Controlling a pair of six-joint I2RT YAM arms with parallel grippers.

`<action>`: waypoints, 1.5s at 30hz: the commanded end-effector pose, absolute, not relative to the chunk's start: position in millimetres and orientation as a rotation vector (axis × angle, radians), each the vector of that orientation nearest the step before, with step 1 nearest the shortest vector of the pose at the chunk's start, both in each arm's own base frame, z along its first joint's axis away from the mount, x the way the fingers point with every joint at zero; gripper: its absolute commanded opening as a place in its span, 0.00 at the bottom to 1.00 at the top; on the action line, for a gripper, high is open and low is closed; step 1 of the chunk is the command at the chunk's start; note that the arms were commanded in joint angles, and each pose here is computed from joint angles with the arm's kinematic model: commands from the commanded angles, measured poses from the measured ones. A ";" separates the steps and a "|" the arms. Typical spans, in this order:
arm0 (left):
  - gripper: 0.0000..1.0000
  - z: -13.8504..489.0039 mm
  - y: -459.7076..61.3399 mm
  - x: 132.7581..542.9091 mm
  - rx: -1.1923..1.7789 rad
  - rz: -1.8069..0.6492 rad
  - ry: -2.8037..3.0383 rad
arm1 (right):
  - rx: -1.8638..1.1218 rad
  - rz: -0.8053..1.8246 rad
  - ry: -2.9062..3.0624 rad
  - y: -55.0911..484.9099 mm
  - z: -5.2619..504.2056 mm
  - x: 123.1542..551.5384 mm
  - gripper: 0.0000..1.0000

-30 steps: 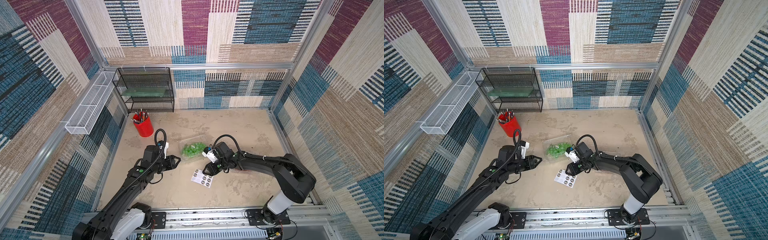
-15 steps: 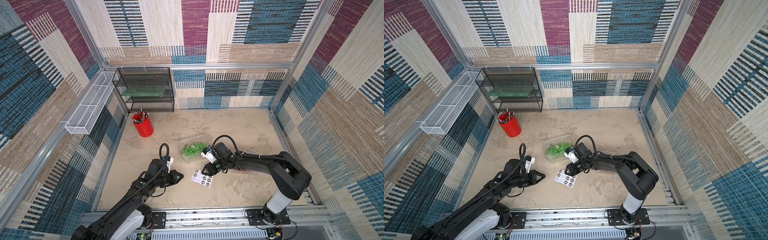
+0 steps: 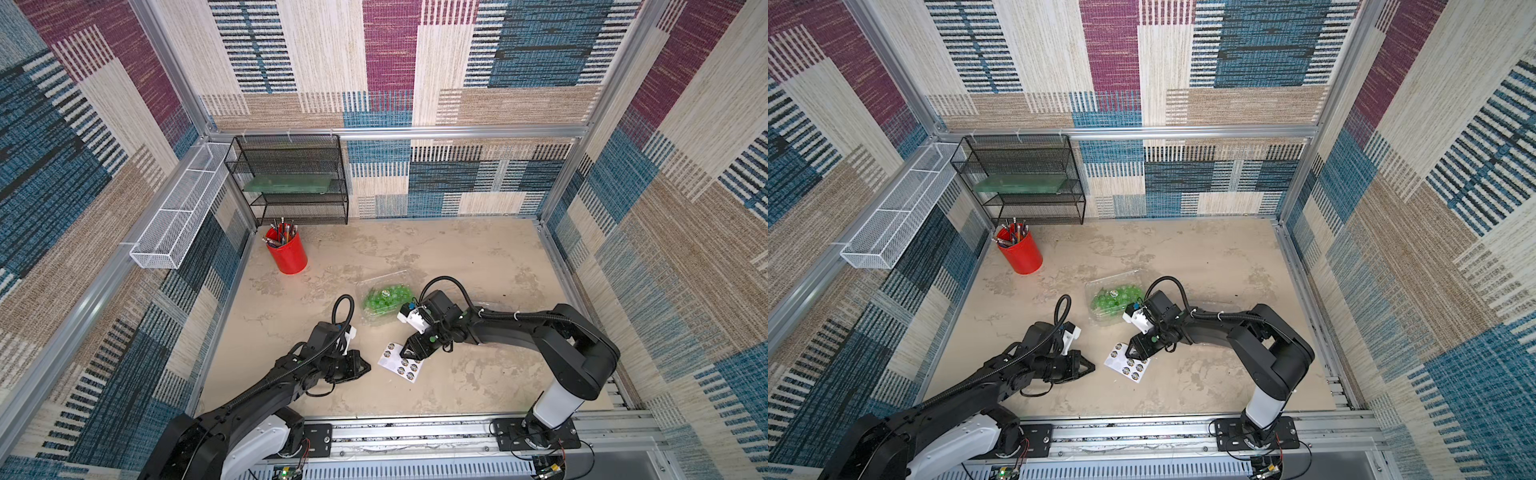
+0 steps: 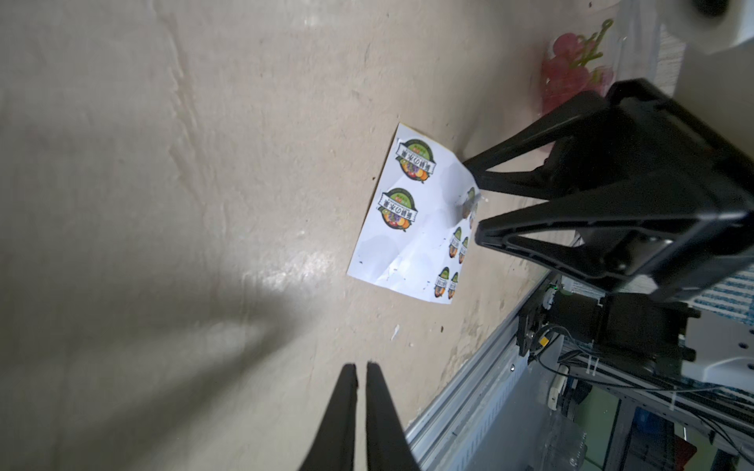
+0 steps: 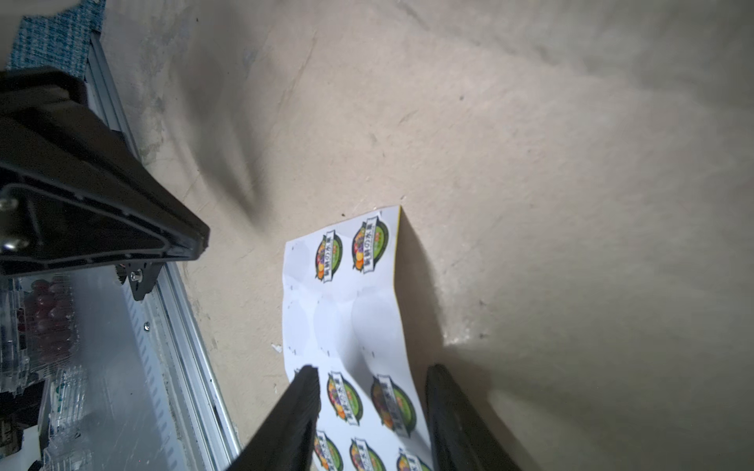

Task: Label fruit boxes
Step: Pick up the label sticker from the center of the board.

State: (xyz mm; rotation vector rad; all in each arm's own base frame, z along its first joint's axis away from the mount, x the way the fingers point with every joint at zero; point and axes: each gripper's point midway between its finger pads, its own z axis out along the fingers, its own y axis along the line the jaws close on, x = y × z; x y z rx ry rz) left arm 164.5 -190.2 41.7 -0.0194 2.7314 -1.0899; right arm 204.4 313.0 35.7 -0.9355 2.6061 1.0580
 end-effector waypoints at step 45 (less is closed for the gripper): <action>0.06 20.5 -190.8 177.8 0.094 -0.950 2.774 | -1.012 1.334 2.489 347.0 55.8 183.0 0.08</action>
